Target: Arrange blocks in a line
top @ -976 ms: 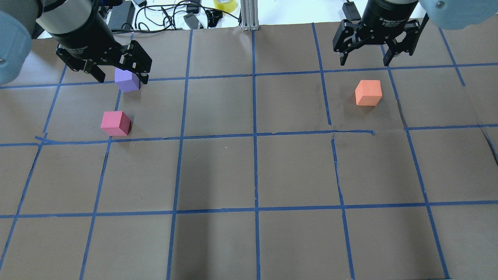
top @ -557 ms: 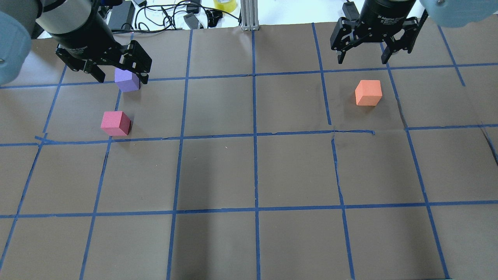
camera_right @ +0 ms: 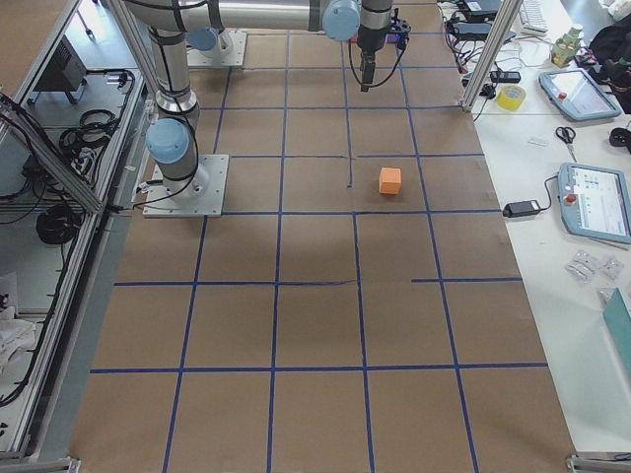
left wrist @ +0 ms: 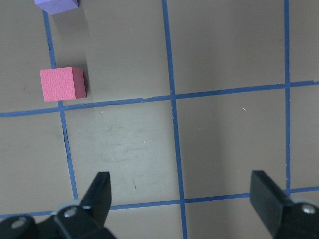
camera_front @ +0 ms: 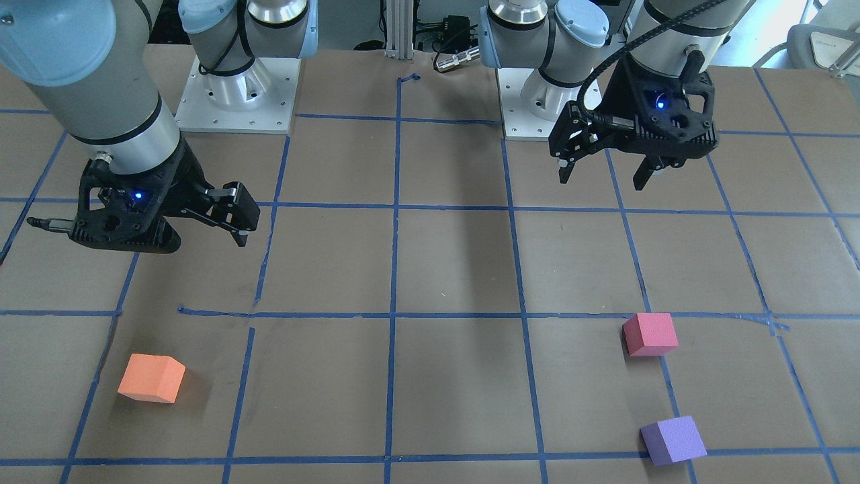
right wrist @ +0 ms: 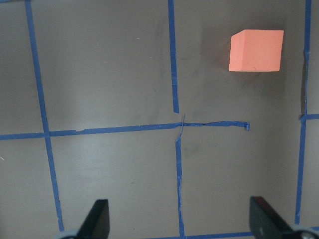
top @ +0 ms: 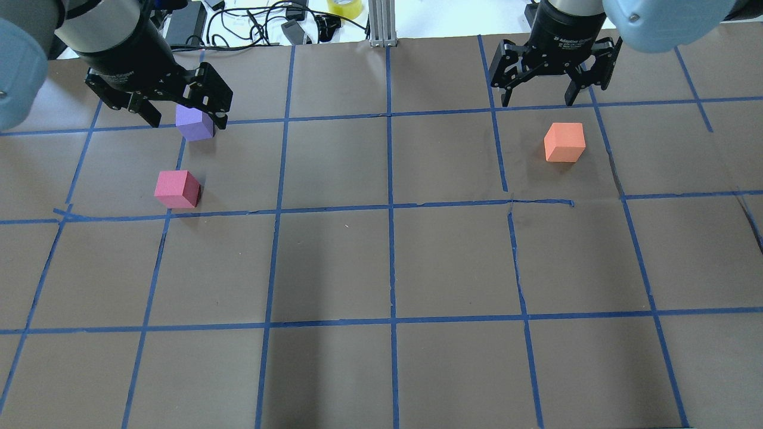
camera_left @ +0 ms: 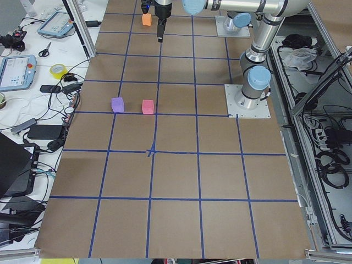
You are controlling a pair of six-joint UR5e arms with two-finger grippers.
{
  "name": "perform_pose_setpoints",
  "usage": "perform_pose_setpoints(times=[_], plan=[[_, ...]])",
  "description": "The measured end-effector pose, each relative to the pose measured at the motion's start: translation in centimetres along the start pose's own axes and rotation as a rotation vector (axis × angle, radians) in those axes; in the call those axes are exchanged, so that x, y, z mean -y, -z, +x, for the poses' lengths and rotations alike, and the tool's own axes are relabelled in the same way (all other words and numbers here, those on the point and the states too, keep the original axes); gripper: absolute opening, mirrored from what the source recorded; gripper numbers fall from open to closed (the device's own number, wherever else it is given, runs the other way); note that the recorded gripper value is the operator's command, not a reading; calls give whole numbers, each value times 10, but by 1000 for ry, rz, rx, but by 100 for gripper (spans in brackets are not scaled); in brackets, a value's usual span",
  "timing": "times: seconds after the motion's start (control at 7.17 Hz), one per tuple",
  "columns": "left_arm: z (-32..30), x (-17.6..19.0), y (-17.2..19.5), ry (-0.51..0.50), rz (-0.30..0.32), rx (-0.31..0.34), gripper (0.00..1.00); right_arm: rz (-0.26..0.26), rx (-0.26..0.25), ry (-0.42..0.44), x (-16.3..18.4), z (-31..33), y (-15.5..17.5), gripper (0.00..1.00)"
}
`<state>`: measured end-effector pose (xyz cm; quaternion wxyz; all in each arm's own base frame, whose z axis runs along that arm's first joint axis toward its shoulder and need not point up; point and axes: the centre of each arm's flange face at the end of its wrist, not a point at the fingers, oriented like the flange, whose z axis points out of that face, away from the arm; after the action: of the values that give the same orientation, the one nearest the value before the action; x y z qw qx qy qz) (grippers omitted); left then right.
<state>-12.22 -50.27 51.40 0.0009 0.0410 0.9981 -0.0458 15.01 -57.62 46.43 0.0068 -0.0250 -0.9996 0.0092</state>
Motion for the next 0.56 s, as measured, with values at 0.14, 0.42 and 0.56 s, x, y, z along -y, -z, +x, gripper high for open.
perform_pose_setpoints(times=[0.14,0.42,0.56], plan=[[0,0,0,0,0,0,100,42,-1,3,6,0,2,100],[0,0,0,0,0,0,100,108,10,3,21,-5,-6,100],[0,0,0,0,0,0,100,158,16,9,34,-10,-14,100]])
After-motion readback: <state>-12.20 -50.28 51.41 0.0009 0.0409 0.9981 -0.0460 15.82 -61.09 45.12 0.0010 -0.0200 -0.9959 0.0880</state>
